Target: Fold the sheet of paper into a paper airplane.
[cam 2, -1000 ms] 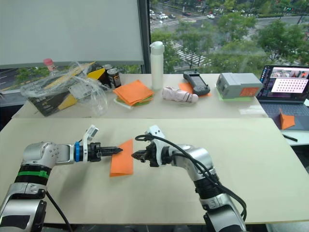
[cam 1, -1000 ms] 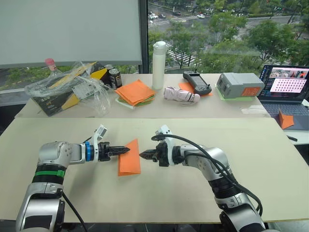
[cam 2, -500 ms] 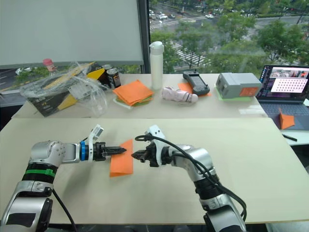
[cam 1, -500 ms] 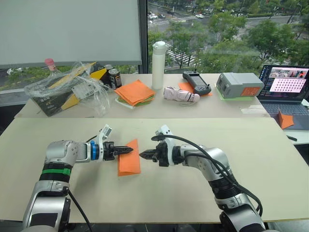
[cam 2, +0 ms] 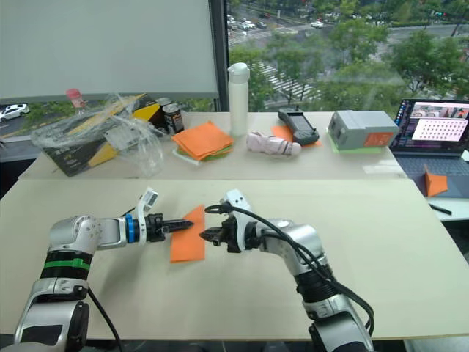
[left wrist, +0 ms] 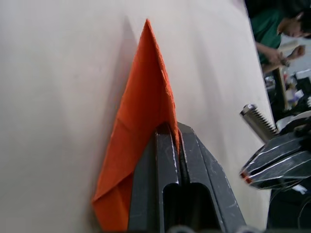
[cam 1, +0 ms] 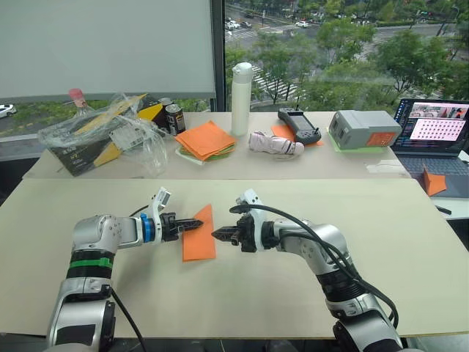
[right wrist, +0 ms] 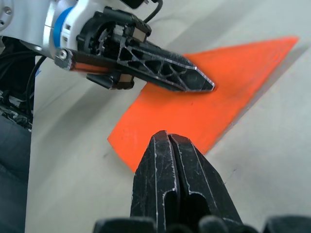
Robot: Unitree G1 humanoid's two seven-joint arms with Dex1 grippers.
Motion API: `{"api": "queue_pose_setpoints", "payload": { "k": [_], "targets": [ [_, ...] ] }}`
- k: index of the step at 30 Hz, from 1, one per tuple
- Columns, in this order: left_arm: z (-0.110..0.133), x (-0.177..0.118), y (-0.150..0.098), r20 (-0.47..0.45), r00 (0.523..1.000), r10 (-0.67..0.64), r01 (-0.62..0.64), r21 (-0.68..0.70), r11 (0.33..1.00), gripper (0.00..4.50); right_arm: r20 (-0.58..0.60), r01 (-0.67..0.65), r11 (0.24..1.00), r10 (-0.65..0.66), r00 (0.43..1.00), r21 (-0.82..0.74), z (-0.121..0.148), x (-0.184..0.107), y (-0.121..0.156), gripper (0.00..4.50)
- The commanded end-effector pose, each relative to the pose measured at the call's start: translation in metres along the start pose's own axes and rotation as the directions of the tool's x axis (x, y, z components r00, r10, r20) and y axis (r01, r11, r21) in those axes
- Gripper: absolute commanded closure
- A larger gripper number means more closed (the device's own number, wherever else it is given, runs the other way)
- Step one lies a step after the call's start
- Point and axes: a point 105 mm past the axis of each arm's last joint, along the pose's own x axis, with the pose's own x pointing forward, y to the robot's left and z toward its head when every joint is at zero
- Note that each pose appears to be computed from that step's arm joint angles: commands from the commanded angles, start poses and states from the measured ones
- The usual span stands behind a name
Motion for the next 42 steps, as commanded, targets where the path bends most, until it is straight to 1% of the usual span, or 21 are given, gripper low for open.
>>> {"api": "queue_pose_setpoints", "payload": {
  "k": [1,3,5,9,11,13,15,18,21,25,26,27,32,37,41,42],
  "targets": [
    [0.012,0.001,-0.006,0.109,0.994,0.029,-0.027,-0.014,1.0,4.47,0.084,0.018,1.0,-0.017,0.996,-0.012,0.019,-0.002,-0.002,4.5],
    [0.012,0.005,-0.005,0.153,0.986,0.058,-0.053,-0.037,0.998,4.47,0.103,0.041,0.999,-0.04,0.994,-0.004,0.022,-0.002,-0.006,4.5],
    [0.01,0.009,-0.005,0.19,0.978,0.086,-0.07,-0.09,0.993,4.47,0.129,0.067,0.998,-0.068,0.989,0.009,0.027,-0.002,-0.011,4.5],
    [0.0,0.019,-0.007,0.261,0.954,0.15,-0.107,-0.173,0.979,4.47,0.194,0.13,0.991,-0.135,0.972,0.042,0.04,-0.003,-0.024,4.5],
    [-0.003,0.023,-0.009,0.305,0.935,0.182,-0.109,-0.241,0.964,4.47,0.244,0.156,0.986,-0.165,0.956,0.059,0.049,-0.004,-0.029,4.5],
    [-0.006,0.024,-0.006,0.332,0.913,0.238,-0.14,-0.295,0.945,4.47,0.282,0.182,0.98,-0.196,0.939,0.075,0.057,-0.005,-0.035,4.5],
    [-0.006,0.025,-0.006,0.368,0.891,0.267,-0.137,-0.342,0.93,4.47,0.304,0.195,0.977,-0.213,0.929,0.088,0.061,-0.006,-0.039,4.5],
    [-0.012,0.03,-0.007,0.387,0.869,0.308,-0.134,-0.415,0.9,4.47,0.308,0.202,0.975,-0.22,0.926,0.089,0.062,-0.004,-0.041,4.5],
    [-0.012,0.03,-0.006,0.412,0.843,0.346,-0.123,-0.478,0.87,4.47,0.305,0.199,0.977,-0.213,0.928,0.078,0.061,-0.002,-0.04,4.5],
    [-0.013,0.031,-0.008,0.425,0.839,0.339,-0.075,-0.526,0.847,4.47,0.301,0.196,0.978,-0.21,0.93,0.073,0.059,-0.001,-0.039,4.5],
    [-0.013,0.031,-0.008,0.426,0.84,0.336,-0.066,-0.534,0.843,3.94,0.3,0.197,0.978,-0.209,0.931,0.073,0.059,0.0,-0.039,4.5],
    [-0.013,0.031,-0.009,0.424,0.842,0.334,-0.065,-0.535,0.842,3.67,0.299,0.196,0.978,-0.208,0.931,0.071,0.059,0.0,-0.039,4.5],
    [-0.014,0.029,-0.012,0.415,0.857,0.304,-0.054,-0.515,0.856,2.0,0.297,0.19,0.98,-0.197,0.934,0.051,0.058,0.0,-0.037,4.5],
    [-0.017,0.016,-0.019,0.4,0.883,0.245,-0.051,-0.438,0.897,2.0,0.31,0.179,0.983,-0.159,0.937,-0.038,0.06,-0.001,-0.03,4.5],
    [-0.022,-0.005,-0.024,0.367,0.91,0.192,-0.065,-0.331,0.941,2.0,0.313,0.125,0.973,-0.059,0.948,-0.195,0.059,-0.005,-0.014,4.5],
    [-0.024,-0.015,-0.023,0.354,0.916,0.19,-0.087,-0.285,0.954,2.0,0.311,0.111,0.961,-0.027,0.95,-0.254,0.058,-0.008,-0.01,4.5]
  ]
}}
